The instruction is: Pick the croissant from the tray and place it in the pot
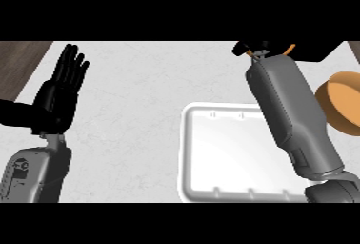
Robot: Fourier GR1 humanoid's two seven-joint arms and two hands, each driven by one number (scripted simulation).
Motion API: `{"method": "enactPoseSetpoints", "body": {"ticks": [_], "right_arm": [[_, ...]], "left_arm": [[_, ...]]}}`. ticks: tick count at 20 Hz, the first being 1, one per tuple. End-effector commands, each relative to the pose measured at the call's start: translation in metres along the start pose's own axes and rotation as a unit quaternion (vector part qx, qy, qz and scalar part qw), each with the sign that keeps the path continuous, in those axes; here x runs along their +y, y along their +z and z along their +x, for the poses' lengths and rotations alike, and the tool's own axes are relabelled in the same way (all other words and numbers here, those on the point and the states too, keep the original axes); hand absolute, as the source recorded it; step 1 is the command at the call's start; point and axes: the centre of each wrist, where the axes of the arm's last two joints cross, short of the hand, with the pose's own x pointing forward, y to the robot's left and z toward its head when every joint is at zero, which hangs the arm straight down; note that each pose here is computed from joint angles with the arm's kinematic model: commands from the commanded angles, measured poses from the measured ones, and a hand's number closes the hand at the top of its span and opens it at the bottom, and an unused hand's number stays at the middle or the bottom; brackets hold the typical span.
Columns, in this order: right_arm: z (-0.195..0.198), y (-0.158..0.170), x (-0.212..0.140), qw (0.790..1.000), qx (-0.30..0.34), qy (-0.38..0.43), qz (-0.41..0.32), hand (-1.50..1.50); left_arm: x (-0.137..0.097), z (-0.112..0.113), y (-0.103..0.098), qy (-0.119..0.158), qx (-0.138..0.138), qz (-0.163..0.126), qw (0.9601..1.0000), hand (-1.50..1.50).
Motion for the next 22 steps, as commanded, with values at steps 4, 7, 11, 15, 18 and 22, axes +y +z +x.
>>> {"method": "enactPoseSetpoints", "body": {"ticks": [4,7,11,15,18,22], "right_arm": [[0.015,-0.028,-0.031,0.979,0.122,0.031,-0.16,1.5],[0.022,-0.037,-0.053,0.973,0.136,0.017,-0.185,1.5],[-0.006,-0.056,-0.051,0.969,0.167,0.047,-0.174,1.5],[-0.038,-0.071,-0.045,0.969,0.187,0.052,-0.151,1.5],[-0.066,-0.081,-0.041,0.969,0.193,0.067,-0.138,1.5],[-0.121,-0.099,-0.049,0.961,0.214,0.045,-0.167,1.5]], "left_arm": [[-0.008,-0.006,0.005,0.0,0.006,0.008,0.9999,0.0],[-0.002,-0.002,0.002,0.006,0.006,0.015,0.9998,0.0],[0.011,-0.011,0.018,-0.009,0.014,0.029,0.9994,0.0],[0.023,-0.006,0.006,-0.011,0.011,0.032,0.9994,0.0],[0.022,-0.006,0.015,-0.008,0.005,0.037,0.9993,0.0],[0.017,-0.008,0.021,-0.007,0.015,0.042,0.999,0.0]]}}
